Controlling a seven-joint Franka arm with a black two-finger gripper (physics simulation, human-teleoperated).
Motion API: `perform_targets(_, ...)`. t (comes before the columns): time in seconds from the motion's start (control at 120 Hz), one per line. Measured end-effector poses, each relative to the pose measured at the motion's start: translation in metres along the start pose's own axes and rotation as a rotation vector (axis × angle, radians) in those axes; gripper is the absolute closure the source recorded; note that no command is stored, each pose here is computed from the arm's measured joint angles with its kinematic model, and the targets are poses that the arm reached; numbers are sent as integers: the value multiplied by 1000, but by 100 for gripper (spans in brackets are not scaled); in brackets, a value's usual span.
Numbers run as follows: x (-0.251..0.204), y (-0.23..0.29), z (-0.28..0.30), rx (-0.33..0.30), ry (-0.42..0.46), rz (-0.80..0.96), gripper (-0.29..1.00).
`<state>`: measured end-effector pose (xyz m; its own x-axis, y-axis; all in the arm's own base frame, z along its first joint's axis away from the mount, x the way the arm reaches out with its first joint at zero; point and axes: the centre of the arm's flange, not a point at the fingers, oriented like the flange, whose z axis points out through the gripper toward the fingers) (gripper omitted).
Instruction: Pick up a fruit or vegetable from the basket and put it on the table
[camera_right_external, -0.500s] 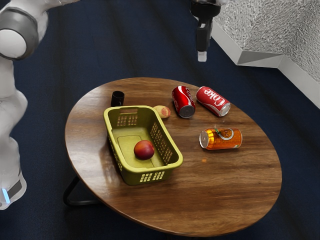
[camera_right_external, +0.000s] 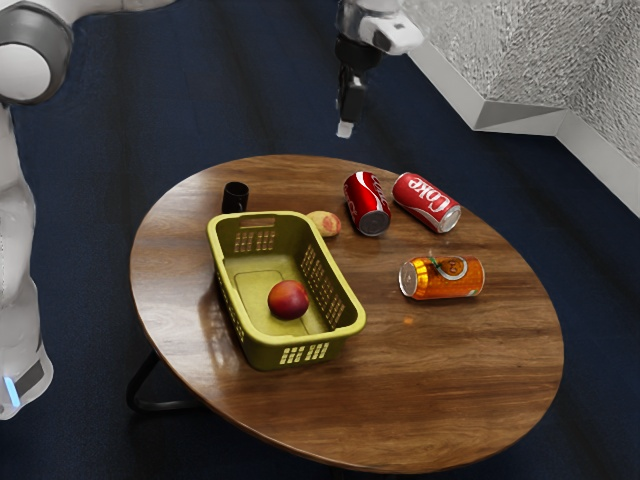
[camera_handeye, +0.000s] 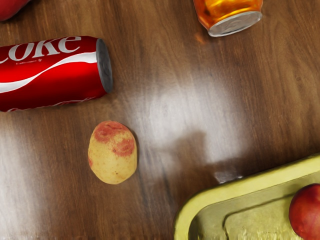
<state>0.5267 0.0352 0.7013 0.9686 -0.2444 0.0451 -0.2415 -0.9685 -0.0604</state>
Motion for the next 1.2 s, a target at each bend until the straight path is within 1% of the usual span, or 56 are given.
perform_targets(0.033,-27,23,5,-2,4,16,2)
perform_targets(0.067,-69,34,6,24,12,-36,2)
perform_targets(0.092,-99,45,7,65,19,-100,2)
perform_targets(0.125,-127,73,2,148,45,-186,3)
perform_targets(0.142,-133,88,2,186,56,-216,3)
perform_targets(0.175,-134,113,9,241,69,-252,3)
perform_targets(0.208,-128,131,19,273,72,-265,3)
perform_targets(0.233,-122,142,26,280,72,-265,3)
perform_targets(0.283,-113,156,25,272,81,-254,3)
perform_targets(0.367,-108,162,29,239,74,-248,3)
perform_targets(0.4,-107,178,31,229,77,-211,3)
perform_targets(0.483,-111,218,31,239,93,-121,2)
perform_targets(0.558,-112,223,32,237,98,-112,2)
perform_targets(0.608,-113,218,30,221,106,-117,2)
perform_targets(0.7,-123,198,18,151,134,-127,2)
perform_targets(0.767,-130,186,14,90,140,-113,2)
perform_targets(0.825,-129,180,21,64,118,-108,2)
perform_targets(0.917,-111,167,45,14,41,-110,3)
perform_targets(0.967,-103,178,55,15,10,-89,3)
perform_targets(1.042,-96,200,60,29,-7,-58,3)
perform_targets(1.117,-97,211,59,41,-8,-51,2)
perform_targets(1.2,-98,211,56,54,-4,-74,2)
